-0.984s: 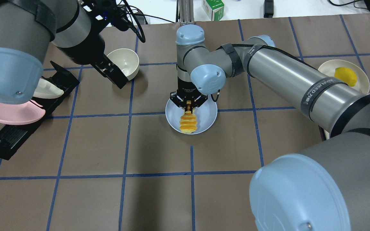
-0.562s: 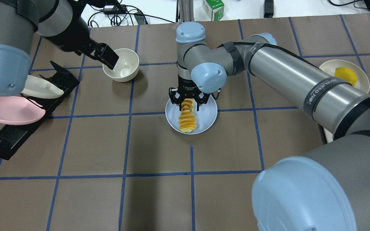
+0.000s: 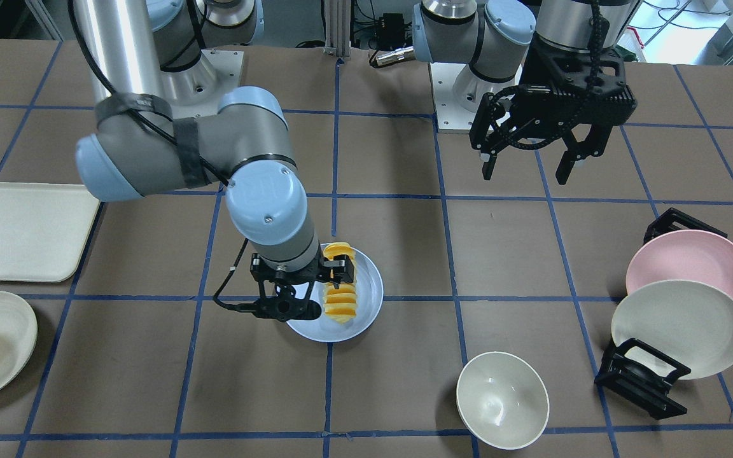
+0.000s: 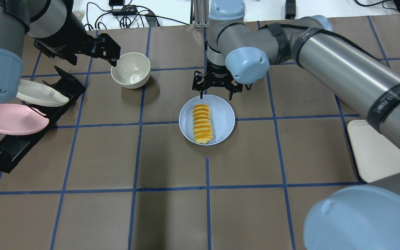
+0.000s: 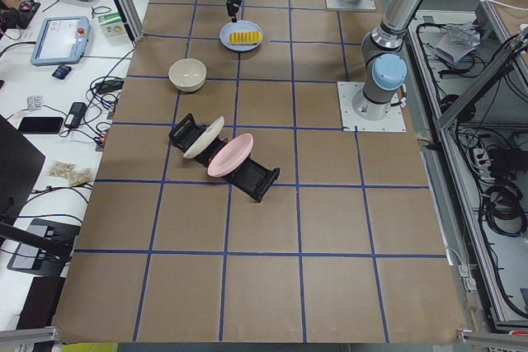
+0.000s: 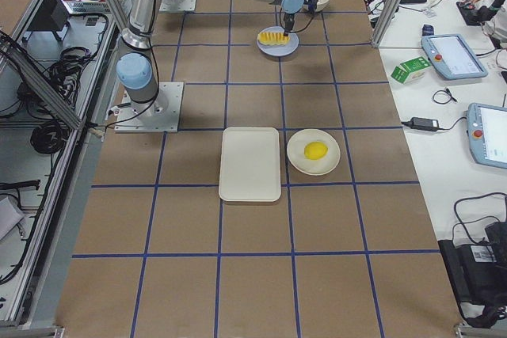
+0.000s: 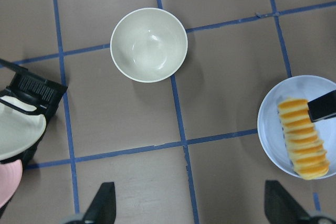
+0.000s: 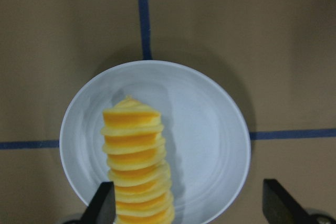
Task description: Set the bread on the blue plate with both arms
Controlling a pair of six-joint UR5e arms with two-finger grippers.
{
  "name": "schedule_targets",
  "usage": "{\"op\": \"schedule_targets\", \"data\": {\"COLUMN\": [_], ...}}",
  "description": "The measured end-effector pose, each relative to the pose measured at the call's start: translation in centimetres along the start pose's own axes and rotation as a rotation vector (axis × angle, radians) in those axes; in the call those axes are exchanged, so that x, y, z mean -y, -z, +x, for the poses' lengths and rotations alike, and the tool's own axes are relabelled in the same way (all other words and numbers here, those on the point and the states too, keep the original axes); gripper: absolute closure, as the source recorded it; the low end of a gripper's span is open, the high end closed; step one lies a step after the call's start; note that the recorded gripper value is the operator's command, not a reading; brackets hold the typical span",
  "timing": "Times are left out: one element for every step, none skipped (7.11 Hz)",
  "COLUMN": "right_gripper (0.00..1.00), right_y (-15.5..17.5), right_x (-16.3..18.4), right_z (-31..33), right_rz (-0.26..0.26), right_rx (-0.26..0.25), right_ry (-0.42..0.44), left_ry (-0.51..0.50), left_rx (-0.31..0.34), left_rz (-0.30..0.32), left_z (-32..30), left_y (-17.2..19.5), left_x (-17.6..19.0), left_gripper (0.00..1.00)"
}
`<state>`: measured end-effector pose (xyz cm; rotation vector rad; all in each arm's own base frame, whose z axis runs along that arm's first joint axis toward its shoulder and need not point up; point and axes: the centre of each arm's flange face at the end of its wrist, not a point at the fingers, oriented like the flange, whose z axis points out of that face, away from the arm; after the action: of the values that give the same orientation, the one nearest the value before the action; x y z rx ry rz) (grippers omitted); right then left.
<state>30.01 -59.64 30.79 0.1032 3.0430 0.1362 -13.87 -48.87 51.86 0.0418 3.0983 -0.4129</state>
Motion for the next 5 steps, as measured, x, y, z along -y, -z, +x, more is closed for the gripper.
{"op": "schedule_targets", "data": {"right_gripper": [0.00, 0.00, 0.00, 0.00, 0.00], "right_y": [3.4, 7.1, 10.8, 14.2, 16.7], "right_x": [0.1, -0.3, -1.6, -3.7, -5.9], "right_z": [3.1, 6.7, 10.1, 12.9, 15.0], "right_rz": [0.024, 0.032, 0.030, 0.022, 0.014], "right_rx": [0.010, 0.015, 0.014, -0.001, -0.028], "right_ry": [-0.015, -0.031, -0.047, -0.057, -0.062], "left_ry": [0.045, 0.062, 0.068, 0.070, 0.070], "left_rx": [0.014, 0.037, 0.049, 0.054, 0.058], "left_rz": [-0.036, -0.075, -0.093, -0.099, -0.101], "left_z": [-0.1, -0.3, -0.3, -0.3, -0.3], "left_y": [0.0, -0.1, -0.3, -0.3, -0.4], "left_x": [-0.5, -0.8, -0.8, -0.8, -0.7], "left_gripper": [0.00, 0.00, 0.00, 0.00, 0.00]}}
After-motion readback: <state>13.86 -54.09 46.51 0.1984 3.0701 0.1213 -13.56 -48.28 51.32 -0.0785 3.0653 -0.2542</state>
